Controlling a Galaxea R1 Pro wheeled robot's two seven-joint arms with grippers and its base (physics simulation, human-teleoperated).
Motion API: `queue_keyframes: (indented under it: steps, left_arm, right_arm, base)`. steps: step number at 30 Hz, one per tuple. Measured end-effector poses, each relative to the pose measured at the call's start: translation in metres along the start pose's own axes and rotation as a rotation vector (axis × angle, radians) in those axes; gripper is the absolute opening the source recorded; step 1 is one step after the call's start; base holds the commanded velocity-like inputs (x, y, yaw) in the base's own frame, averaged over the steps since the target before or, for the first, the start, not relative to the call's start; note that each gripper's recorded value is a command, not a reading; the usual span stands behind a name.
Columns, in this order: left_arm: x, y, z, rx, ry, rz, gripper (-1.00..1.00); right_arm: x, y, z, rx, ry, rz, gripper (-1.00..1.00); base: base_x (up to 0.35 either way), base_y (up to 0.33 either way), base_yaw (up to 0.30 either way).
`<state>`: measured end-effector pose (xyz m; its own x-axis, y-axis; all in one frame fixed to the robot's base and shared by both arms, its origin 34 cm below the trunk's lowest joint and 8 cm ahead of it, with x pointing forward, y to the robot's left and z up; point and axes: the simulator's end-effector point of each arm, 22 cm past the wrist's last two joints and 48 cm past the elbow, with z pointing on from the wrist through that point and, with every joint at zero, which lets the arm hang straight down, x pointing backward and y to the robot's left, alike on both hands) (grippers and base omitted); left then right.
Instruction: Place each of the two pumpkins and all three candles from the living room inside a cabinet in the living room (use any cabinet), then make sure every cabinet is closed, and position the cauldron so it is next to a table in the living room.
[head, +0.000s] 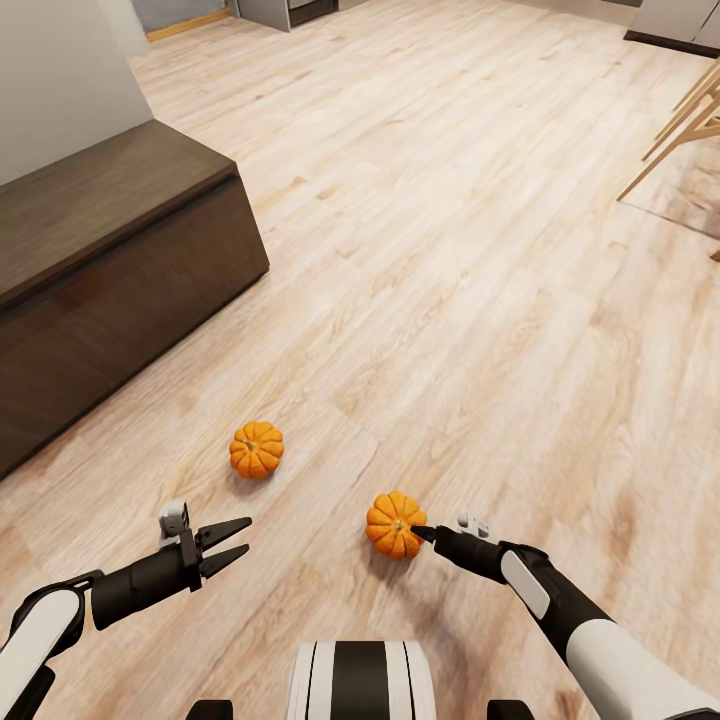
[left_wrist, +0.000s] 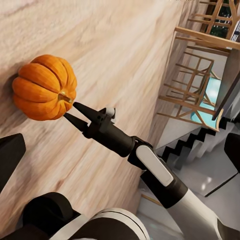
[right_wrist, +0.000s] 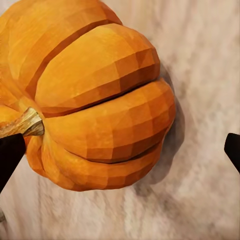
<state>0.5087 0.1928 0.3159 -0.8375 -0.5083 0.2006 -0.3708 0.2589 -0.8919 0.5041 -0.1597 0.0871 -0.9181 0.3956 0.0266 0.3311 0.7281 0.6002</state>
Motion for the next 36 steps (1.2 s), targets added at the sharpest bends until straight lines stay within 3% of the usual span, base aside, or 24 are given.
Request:
queue_keyframes:
  steps: [36]
  left_arm:
    - [0.0011,0.0058,0.0019,-0.006,0.003,-0.011,1.0]
  right_arm:
    - [0.0039,-0.005,0.0034,0.005,0.006,0.005,1.0]
  base:
    - [0.014,0.012,0.0]
